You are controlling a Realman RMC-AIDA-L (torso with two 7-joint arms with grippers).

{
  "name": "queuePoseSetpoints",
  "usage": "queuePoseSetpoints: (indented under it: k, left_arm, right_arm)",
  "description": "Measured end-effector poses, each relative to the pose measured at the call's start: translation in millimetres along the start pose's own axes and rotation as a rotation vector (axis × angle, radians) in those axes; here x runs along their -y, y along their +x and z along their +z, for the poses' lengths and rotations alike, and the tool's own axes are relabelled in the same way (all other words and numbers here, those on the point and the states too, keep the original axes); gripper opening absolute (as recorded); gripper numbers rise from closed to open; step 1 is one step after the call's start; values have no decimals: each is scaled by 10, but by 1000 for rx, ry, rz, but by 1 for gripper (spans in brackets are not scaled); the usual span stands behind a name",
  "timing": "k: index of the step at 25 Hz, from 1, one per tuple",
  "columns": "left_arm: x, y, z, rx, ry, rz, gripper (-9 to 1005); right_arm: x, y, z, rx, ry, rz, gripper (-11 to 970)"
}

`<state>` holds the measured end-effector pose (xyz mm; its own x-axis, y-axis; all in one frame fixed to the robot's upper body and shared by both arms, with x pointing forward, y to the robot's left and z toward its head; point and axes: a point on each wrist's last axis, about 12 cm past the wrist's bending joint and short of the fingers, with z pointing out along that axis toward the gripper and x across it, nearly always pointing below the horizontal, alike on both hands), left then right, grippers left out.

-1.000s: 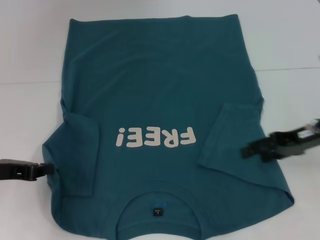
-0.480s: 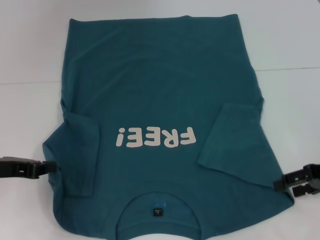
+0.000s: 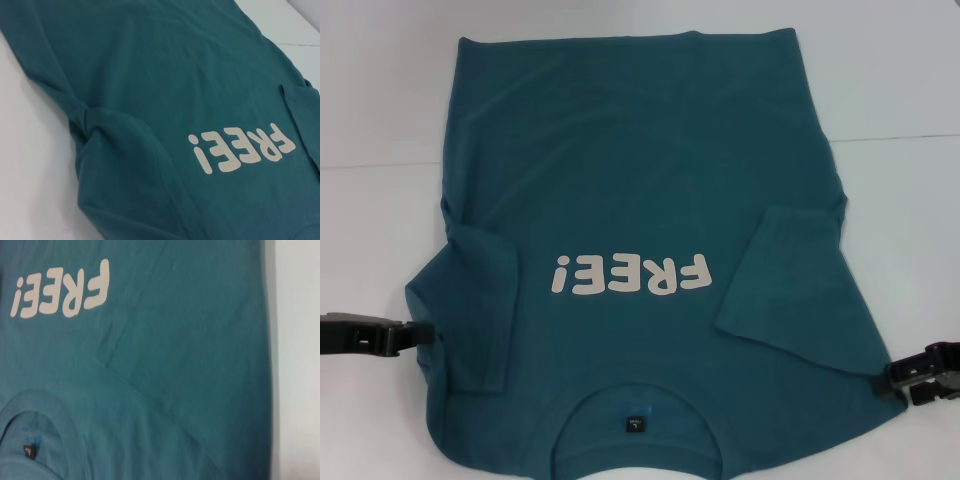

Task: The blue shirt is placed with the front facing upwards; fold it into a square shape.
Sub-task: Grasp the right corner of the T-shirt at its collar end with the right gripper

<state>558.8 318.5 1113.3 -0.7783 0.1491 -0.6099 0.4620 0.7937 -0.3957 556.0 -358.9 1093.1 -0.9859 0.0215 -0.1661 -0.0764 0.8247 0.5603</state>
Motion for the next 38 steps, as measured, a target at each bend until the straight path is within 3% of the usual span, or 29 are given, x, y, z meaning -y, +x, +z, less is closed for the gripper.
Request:
queuePoseSetpoints:
  k: [16, 38]
  left_arm:
    - [-5, -6, 0, 1, -4, 1, 2]
    - [-8, -28, -14, 7, -5, 3, 2]
  right_arm:
    - [-297, -193, 312, 32, -50, -48, 835]
    - [-794, -588, 490, 116, -97, -148, 838]
